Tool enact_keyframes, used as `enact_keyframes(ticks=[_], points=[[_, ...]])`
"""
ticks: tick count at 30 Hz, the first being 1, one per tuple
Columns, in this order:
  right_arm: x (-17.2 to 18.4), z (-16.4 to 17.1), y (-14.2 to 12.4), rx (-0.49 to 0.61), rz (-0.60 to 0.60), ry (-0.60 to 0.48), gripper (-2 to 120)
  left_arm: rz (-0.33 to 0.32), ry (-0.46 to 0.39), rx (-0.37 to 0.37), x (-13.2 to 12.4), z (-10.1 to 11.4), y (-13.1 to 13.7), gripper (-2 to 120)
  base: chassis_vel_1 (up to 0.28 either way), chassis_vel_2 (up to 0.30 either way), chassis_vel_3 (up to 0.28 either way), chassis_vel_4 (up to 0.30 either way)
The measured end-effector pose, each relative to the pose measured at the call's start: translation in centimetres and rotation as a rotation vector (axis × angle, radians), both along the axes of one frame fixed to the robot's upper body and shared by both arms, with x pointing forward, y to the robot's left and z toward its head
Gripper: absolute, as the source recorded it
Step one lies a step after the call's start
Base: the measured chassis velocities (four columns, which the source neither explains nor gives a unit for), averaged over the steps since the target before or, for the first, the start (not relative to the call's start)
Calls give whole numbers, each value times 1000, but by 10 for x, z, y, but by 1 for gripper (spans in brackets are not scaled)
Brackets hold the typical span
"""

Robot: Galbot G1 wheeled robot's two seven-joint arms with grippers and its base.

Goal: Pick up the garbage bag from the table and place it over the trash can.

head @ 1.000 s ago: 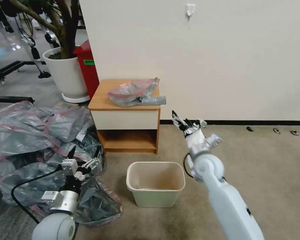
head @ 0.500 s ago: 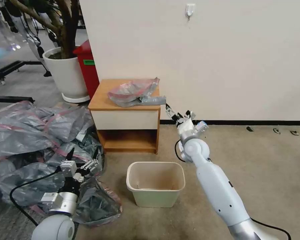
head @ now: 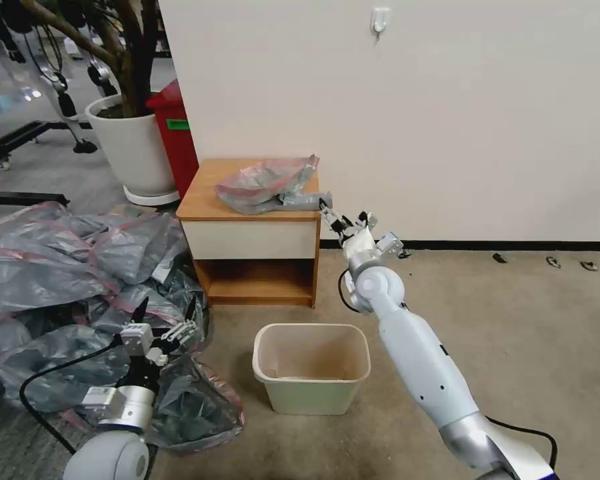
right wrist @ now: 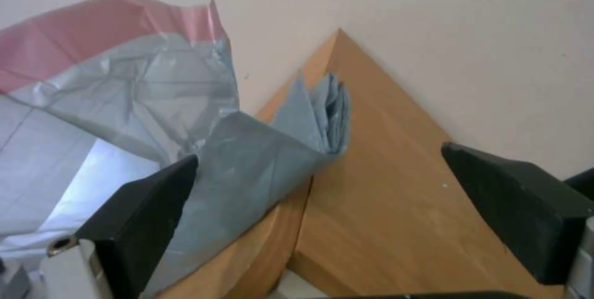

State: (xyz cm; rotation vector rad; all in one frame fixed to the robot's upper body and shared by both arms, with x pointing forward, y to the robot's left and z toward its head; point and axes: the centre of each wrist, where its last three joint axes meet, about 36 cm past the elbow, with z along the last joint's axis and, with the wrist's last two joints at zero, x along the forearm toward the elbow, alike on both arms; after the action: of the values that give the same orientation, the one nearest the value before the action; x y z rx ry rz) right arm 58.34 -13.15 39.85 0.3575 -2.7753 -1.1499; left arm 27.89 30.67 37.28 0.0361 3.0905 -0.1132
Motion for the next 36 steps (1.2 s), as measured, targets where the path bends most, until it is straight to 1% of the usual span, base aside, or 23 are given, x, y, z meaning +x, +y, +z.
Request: enact_keyframes(ticks=[10, 11, 12, 13, 15, 17, 18, 19, 21, 22, 23, 24, 25, 26, 27, 31, 32, 36], points=[[15, -7, 4, 3, 6, -7, 96, 6, 2, -14, -1, -2, -5, 100, 0, 0, 0, 0], [16, -6, 6, 8, 8, -9, 94, 7, 2, -17, -1, -3, -7, 100, 0, 0, 0, 0], [16, -6, 6, 8, 8, -9, 94, 7, 2, -17, -1, -3, -7, 100, 0, 0, 0, 0], [17, -5, 8, 9, 10, -12, 89, 7, 4, -15, -2, -3, -8, 100, 0, 0, 0, 0], [17, -6, 9, 8, 10, -14, 87, 7, 6, -14, -3, -4, -9, 100, 0, 0, 0, 0], [18, -4, 11, 13, 8, -19, 76, 11, 6, -17, -4, -5, -11, 100, 0, 0, 0, 0], [18, -4, 11, 13, 8, -19, 76, 11, 6, -17, -4, -5, -11, 100, 0, 0, 0, 0], [19, -4, 11, 14, 6, -20, 72, 11, 7, -19, -4, -5, -12, 100, 0, 0, 0, 0], [20, -4, 10, 13, 2, -22, 60, 11, 10, -23, -6, -7, -16, 100, 0, 0, 0, 0], [20, -4, 10, 13, 2, -22, 60, 11, 10, -23, -6, -7, -16, 100, 0, 0, 0, 0], [20, -3, 9, 14, 0, -23, 58, 11, 11, -24, -6, -8, -16, 100, 0, 0, 0, 0], [20, -3, 8, 13, -1, -25, 50, 10, 12, -24, -6, -9, -17, 100, 0, 0, 0, 0], [20, -2, 8, 10, 0, -27, 46, 10, 14, -24, -6, -10, -18, 100, 0, 0, 0, 0], [19, -2, 8, 7, 2, -28, 43, 10, 15, -23, -6, -10, -18, 100, 0, 0, 0, 0], [19, -2, 8, 7, 2, -28, 43, 10, 15, -23, -6, -10, -18, 100, 0, 0, 0, 0], [17, -6, 10, 1, 7, -27, 25, 9, 14, -17, -6, -10, -16, 100, 0, 0, 0, 0], [17, -6, 10, 1, 7, -27, 25, 9, 14, -17, -6, -10, -16, 100, 0, 0, 0, 0], [18, -6, 12, 1, 6, -28, 6, 11, 16, -10, -7, -12, -13, 100, 0, 0, 0, 0]])
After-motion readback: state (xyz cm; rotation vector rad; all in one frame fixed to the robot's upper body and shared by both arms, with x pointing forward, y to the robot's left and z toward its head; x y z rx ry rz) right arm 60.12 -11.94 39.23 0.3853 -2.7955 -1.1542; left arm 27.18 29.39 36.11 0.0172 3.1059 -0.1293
